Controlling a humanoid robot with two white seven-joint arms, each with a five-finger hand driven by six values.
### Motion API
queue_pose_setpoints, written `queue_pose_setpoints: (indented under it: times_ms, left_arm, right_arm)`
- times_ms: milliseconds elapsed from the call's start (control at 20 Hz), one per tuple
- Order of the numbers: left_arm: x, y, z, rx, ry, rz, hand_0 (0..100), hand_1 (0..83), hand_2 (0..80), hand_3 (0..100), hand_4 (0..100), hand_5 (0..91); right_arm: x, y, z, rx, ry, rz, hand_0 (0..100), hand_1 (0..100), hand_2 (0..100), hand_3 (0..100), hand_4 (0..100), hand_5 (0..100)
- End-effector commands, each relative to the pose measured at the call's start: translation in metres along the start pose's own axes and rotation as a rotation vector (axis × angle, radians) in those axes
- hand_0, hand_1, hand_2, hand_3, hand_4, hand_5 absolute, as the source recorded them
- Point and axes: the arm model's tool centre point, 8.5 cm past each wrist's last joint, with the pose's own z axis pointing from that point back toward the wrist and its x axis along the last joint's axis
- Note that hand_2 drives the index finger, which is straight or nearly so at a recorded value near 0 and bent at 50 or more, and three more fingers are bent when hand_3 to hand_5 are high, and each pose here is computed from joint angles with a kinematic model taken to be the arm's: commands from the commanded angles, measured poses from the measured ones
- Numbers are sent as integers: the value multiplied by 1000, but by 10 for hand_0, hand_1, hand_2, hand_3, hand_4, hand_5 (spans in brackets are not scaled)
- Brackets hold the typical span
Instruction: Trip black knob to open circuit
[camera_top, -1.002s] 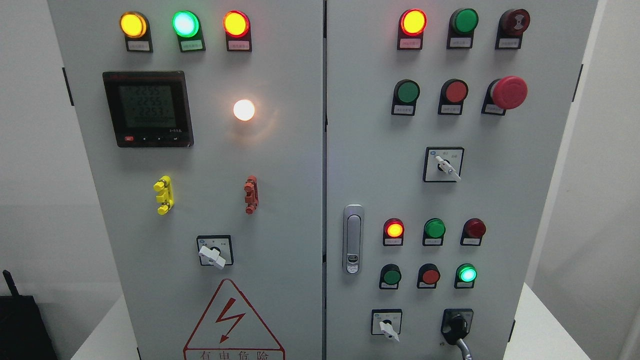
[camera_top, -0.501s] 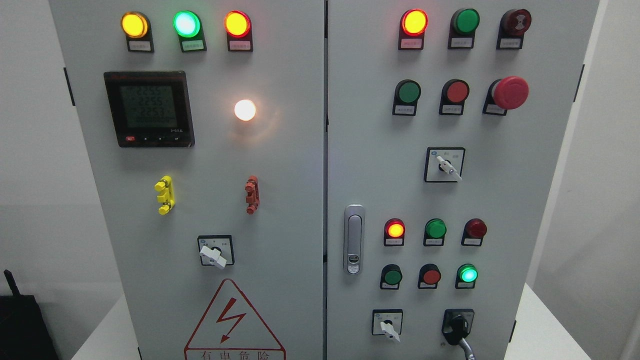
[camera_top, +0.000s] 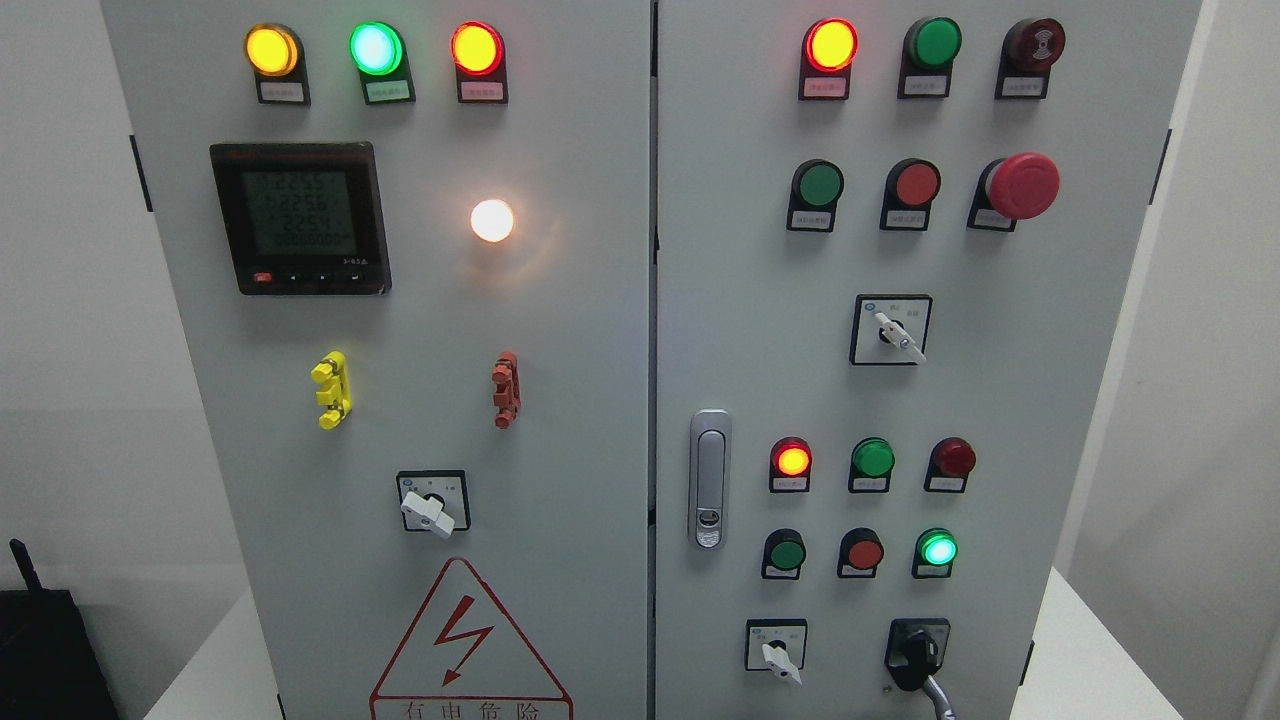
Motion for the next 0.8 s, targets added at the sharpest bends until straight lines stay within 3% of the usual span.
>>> queue_pose_setpoints:
  times_ms: [0, 752]
  left_arm:
    - [3, -1, 0, -1, -6, 3, 120, 389, 0, 0, 0, 0]
    - [2, -1, 0, -1, -4, 3, 120, 389, 0, 0, 0, 0]
  right_arm:
    - [14, 1, -5, 21, -56, 2, 1000, 868, 0, 971, 903, 910]
    - [10, -21, -2, -27, -43, 17, 1000, 881, 0, 975, 903, 907]
